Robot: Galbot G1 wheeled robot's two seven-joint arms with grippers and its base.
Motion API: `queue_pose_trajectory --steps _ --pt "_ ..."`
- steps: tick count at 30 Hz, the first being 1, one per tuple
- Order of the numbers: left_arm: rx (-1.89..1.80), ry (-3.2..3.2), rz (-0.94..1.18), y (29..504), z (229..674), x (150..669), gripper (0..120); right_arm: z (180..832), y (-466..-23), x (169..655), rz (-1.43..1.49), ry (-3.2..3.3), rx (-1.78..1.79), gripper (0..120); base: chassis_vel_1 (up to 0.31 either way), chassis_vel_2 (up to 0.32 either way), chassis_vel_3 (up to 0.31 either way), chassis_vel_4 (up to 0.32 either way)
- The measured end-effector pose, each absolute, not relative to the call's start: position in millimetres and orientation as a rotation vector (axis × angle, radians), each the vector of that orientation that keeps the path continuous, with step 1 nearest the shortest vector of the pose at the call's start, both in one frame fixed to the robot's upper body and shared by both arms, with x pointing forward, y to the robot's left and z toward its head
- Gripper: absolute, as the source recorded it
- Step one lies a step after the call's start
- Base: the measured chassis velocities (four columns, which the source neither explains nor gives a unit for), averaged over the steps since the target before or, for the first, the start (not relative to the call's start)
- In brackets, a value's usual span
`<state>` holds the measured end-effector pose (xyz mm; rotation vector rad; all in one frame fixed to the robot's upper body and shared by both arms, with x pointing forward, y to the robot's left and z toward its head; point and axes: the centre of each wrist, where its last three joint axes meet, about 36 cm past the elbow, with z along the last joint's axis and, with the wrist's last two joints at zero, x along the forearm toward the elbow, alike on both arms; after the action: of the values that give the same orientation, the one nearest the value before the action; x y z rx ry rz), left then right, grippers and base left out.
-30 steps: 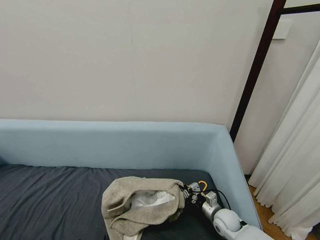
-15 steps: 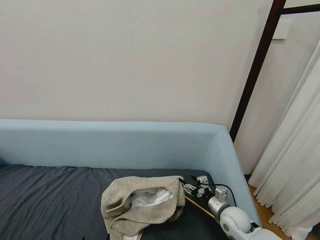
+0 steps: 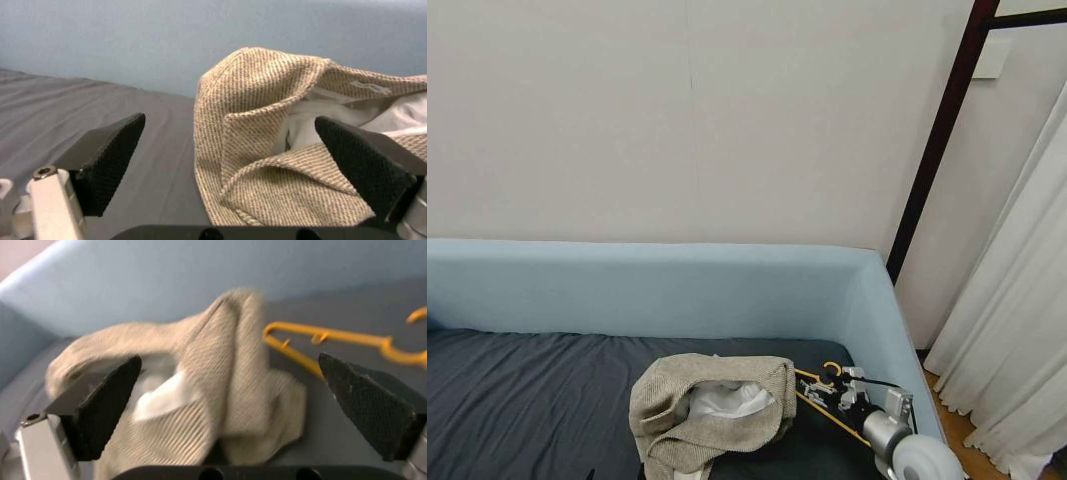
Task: Pick up the clothes from the sofa and hang them on the clothes hanger.
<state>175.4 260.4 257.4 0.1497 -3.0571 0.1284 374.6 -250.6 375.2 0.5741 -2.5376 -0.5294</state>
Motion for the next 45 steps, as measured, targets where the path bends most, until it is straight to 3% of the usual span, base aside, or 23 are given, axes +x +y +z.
queue_pose_trajectory --steps 7,17,27,36,45 --pt "0.146 -3.057 0.114 272.4 259.3 182.5 100 353.5 -215.3 346.3 -0.589 -2.402 0.554 100 0.0 0.0 0.0 0.0" --pt "0.133 -3.063 0.095 281.6 261.1 193.2 100 312.4 -202.2 354.9 -0.604 -2.316 0.45 100 0.0 0.0 0.0 0.0" --pt "0.093 -3.066 0.058 286.8 259.5 204.4 100 315.3 -182.6 358.6 -0.709 -2.275 0.426 99 0.0 0.0 0.0 0.0" --pt "0.056 -3.066 0.05 284.5 258.3 212.8 100 308.6 -179.9 356.6 -0.688 -2.262 0.423 70 0.0 0.0 0.0 0.0" --pt "0.002 -3.075 -0.009 284.5 253.0 224.4 100 308.7 -178.3 358.0 -0.694 -2.268 0.424 33 0.0 0.0 0.0 0.0"
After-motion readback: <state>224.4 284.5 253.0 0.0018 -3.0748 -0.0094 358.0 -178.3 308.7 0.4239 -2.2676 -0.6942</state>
